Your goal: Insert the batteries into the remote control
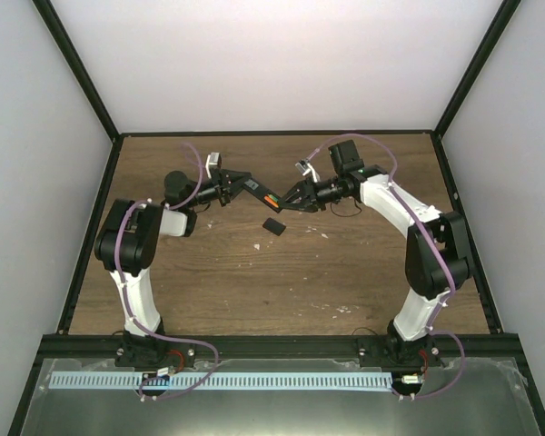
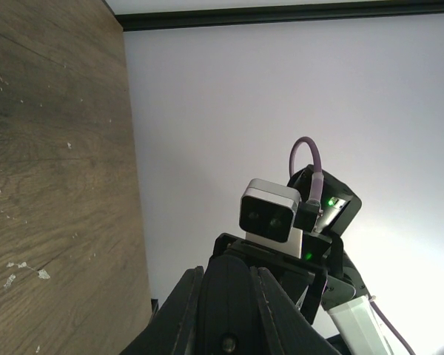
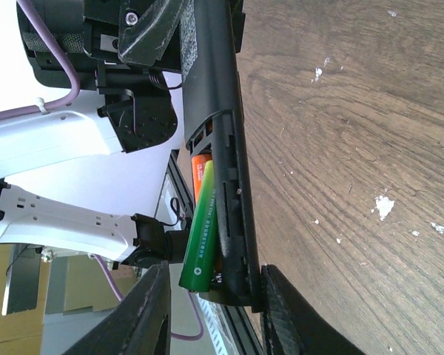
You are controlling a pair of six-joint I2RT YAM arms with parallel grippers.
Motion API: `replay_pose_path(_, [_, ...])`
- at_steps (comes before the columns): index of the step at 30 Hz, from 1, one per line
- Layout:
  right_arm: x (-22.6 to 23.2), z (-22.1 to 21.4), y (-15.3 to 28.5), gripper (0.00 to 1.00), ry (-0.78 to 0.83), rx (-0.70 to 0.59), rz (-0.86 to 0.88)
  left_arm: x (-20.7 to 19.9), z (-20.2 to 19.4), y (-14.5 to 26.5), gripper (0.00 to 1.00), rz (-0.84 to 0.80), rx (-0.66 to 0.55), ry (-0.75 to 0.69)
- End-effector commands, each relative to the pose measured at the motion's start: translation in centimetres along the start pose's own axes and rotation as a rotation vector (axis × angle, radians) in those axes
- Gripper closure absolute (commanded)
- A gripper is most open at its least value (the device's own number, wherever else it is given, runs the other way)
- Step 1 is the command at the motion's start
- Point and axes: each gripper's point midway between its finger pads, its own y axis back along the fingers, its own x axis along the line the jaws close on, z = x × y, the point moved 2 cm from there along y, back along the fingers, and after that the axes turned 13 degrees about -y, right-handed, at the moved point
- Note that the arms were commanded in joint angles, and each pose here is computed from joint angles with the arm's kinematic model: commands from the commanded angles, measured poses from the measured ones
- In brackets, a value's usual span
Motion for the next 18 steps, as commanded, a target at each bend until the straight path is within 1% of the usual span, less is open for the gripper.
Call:
replay_pose_path(1, [1.39,0.91,0.38,0.74,0.041,-0.008,0.034,-1.47,0.23,-0.18,1.0,-0.026,-0.003,-0.064])
replay_pose_path(18, [1.49,1.33,0.12,0.8,0.05,0.001,0.05,-1.12,0.06,-0.66,1.0,-0.011,0.017,-0.065])
